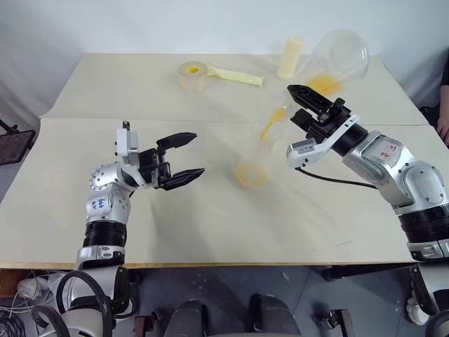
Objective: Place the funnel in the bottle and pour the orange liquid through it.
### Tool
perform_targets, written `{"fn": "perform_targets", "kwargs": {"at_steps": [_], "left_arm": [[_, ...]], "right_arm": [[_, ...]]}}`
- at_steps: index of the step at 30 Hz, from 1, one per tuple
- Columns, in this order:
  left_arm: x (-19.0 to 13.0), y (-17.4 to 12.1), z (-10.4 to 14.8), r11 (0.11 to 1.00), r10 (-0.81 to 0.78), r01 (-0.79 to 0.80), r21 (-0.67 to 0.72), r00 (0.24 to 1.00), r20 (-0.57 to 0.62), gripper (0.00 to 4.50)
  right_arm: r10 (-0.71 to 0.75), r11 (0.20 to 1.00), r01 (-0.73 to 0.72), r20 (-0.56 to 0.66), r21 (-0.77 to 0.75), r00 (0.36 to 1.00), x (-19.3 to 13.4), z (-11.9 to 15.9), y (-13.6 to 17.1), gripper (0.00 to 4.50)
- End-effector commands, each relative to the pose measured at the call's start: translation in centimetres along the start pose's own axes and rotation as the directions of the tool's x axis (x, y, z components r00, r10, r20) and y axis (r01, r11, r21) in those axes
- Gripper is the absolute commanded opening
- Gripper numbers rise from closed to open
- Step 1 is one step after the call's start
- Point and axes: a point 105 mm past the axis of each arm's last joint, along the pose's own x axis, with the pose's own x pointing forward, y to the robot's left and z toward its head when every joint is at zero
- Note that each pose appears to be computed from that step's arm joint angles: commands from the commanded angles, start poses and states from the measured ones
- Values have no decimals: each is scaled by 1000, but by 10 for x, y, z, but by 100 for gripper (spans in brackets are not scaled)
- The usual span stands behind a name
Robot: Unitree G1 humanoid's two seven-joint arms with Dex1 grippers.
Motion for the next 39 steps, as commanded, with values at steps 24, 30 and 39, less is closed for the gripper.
{"fn": "perform_targets", "kwargs": {"at_steps": [24, 30, 39], "left_arm": [[6, 4, 11, 1000, 6, -8, 30, 999, 42, 450], [6, 5, 11, 999, 9, -10, 32, 999, 43, 450], [5, 5, 12, 999, 12, -13, 35, 999, 44, 450]], "right_arm": [[-39, 991, 45, 49, -129, 998, 2, -10, -10, 245], [-46, 987, 56, 72, -151, 996, 4, -8, -11, 245], [-70, 981, 86, 95, -177, 993, 5, -7, -12, 245]]}}
